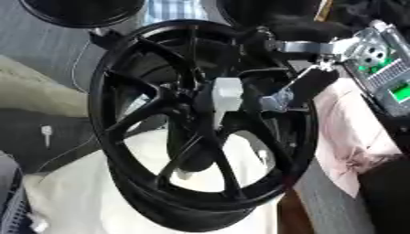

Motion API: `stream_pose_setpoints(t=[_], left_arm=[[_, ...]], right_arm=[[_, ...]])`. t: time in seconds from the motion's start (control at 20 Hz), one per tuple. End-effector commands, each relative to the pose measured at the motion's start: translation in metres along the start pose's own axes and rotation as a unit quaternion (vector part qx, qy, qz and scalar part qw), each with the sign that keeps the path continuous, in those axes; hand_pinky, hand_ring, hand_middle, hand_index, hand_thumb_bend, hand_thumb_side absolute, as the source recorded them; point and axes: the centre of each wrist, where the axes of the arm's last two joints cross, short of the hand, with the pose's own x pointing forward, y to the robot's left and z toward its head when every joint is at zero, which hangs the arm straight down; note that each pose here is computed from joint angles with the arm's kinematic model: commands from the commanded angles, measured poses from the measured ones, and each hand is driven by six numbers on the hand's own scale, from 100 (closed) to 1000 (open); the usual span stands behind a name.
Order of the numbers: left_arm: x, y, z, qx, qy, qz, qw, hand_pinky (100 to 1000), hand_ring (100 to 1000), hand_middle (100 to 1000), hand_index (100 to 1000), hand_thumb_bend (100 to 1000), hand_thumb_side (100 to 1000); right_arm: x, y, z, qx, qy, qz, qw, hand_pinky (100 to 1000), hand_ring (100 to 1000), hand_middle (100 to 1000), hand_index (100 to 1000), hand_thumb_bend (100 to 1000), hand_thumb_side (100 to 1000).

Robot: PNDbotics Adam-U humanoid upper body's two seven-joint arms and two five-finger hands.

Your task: Pull the pin out of the wheel hub.

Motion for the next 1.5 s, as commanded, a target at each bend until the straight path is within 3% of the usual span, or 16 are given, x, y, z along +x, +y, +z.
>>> stream_pose_setpoints(t=[0.05, 0.75, 1.15, 1.3, 1.5], left_arm=[[0.0109, 0.0053, -0.0065, -0.007, -0.017, -0.018, 1.000, 297, 443, 467, 610, 100, 769], [0.0124, 0.0049, -0.0081, -0.009, -0.022, -0.018, 1.000, 299, 444, 468, 610, 100, 764], [0.0132, 0.0047, -0.0089, -0.012, -0.023, -0.018, 0.999, 299, 444, 466, 610, 100, 765], [0.0133, 0.0046, -0.0090, -0.012, -0.024, -0.018, 0.999, 299, 443, 465, 610, 100, 766], [0.0131, 0.0047, -0.0088, -0.012, -0.023, -0.018, 1.000, 300, 443, 465, 610, 100, 767]], right_arm=[[0.0048, -0.0074, 0.0029, -0.016, 0.008, 0.011, 1.000, 837, 855, 791, 889, 129, 421], [0.0124, -0.0136, 0.0040, -0.040, 0.001, -0.020, 0.999, 846, 854, 769, 909, 233, 368], [0.0101, -0.0109, 0.0036, -0.038, 0.004, -0.010, 0.999, 854, 862, 775, 905, 253, 260], [0.0086, -0.0078, 0.0023, -0.033, 0.005, -0.007, 0.999, 856, 862, 773, 900, 305, 160], [0.0057, -0.0044, 0.0020, -0.032, 0.012, -0.005, 0.999, 858, 861, 771, 896, 326, 154]])
